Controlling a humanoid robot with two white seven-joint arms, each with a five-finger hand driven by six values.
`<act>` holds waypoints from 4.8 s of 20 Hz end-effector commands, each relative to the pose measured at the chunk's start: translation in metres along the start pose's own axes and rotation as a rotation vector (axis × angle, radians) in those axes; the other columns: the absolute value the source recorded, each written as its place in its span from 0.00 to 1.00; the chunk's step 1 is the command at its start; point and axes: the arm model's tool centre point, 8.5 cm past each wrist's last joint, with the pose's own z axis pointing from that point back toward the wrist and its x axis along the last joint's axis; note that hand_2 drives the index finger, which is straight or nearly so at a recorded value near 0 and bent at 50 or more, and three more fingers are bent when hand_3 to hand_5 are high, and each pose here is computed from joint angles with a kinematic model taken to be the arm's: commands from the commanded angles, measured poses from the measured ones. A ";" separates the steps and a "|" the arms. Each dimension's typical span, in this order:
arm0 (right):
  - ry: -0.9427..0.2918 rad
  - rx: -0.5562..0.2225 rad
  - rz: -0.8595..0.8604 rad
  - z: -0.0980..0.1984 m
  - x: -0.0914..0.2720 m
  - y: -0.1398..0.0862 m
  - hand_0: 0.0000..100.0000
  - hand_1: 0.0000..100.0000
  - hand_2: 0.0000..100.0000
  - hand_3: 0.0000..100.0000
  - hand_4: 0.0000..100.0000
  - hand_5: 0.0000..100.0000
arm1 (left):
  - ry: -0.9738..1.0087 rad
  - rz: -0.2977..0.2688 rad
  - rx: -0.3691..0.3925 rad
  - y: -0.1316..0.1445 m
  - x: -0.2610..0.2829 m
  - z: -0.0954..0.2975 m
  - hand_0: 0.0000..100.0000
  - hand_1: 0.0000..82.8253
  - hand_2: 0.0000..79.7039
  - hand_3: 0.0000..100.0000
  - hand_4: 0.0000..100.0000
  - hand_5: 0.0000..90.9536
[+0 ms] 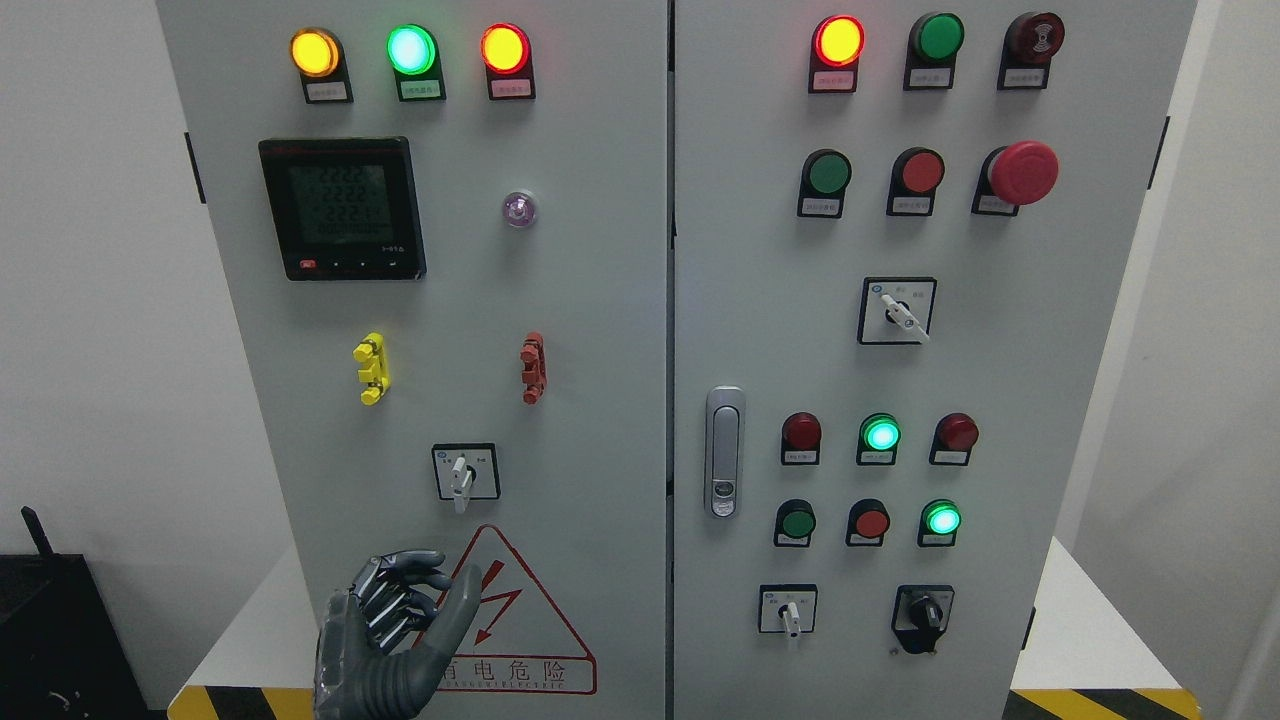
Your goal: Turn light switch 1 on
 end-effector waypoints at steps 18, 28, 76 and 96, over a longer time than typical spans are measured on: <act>0.002 0.001 -0.024 0.000 0.000 0.000 0.00 0.00 0.00 0.00 0.00 0.00 | 0.001 0.018 0.009 -0.004 0.019 -0.017 0.12 0.90 0.59 0.69 0.81 0.81; 0.002 0.001 -0.024 0.000 0.000 0.000 0.00 0.00 0.00 0.00 0.00 0.00 | -0.012 0.016 0.011 -0.004 0.025 -0.020 0.12 0.90 0.60 0.69 0.81 0.81; 0.002 0.001 -0.024 0.000 0.000 0.000 0.00 0.00 0.00 0.00 0.00 0.00 | 0.050 -0.023 0.017 -0.009 0.037 -0.035 0.16 0.90 0.68 0.81 0.87 0.87; 0.002 0.001 -0.024 0.000 0.000 0.000 0.00 0.00 0.00 0.00 0.00 0.00 | 0.069 -0.029 0.007 -0.015 0.037 -0.038 0.18 0.90 0.69 0.82 0.87 0.88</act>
